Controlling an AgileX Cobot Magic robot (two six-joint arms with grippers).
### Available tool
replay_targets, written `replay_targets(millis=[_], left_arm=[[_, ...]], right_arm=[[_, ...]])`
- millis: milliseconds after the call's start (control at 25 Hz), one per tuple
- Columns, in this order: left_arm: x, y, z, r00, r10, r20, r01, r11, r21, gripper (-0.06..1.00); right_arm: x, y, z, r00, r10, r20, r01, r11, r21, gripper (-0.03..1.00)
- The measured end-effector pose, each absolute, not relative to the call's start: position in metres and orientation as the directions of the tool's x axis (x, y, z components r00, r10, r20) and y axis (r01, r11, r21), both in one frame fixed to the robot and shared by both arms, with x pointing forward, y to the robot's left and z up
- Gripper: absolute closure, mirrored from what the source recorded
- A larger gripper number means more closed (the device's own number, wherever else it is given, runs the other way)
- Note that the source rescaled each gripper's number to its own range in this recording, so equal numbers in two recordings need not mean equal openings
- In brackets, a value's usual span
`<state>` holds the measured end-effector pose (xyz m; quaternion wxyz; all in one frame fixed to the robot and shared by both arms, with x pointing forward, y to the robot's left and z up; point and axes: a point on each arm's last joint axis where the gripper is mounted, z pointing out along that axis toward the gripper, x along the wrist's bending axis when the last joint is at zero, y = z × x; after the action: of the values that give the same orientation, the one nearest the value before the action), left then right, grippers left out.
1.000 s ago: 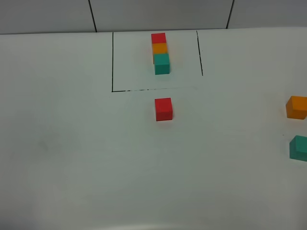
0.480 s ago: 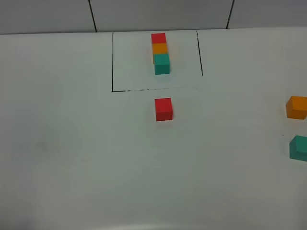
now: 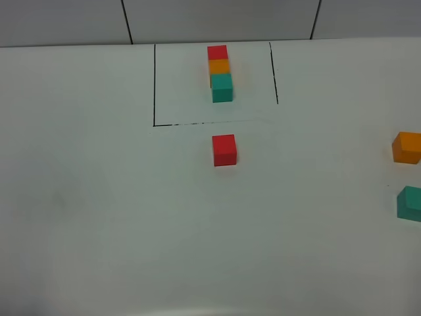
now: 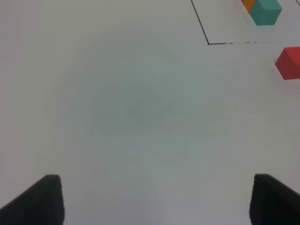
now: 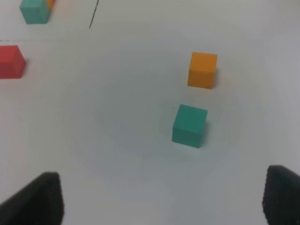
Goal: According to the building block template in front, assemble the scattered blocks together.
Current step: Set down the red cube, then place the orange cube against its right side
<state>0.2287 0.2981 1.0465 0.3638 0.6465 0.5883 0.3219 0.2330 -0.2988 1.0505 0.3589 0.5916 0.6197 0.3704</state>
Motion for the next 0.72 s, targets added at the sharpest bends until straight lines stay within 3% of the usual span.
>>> replay_targets(millis=[120, 320, 480, 720], left_arm=[[0.229, 0.298, 1.047, 0.101, 0.995, -0.012, 0.527, -0.043, 0.849, 0.2], [0.229, 0.298, 1.046, 0.101, 0.995, -0.012, 0.527, -0.043, 0.849, 0.2], [0.229, 0.298, 1.046, 0.101, 0.995, -0.012, 0.527, -0.043, 0.849, 0.2], [0.229, 0.298, 1.046, 0.101, 0.995, -0.012, 0.527, -0.043, 0.849, 0.2]], right_arm=[[0.244, -0.298, 1.052, -0.046, 0.999, -0.011, 0.526, 0.034, 0.85, 0.17], [0.297, -0.296, 1.069, -0.074, 0.997, -0.032, 0.67, 0.074, 0.739, -0.02], [0.361, -0.295, 1.072, -0.077, 0.996, -0.049, 0.759, 0.091, 0.644, -0.03], [0.474, -0.291, 1.038, -0.087, 0.995, -0.041, 0.881, 0.097, 0.462, -0.03]])
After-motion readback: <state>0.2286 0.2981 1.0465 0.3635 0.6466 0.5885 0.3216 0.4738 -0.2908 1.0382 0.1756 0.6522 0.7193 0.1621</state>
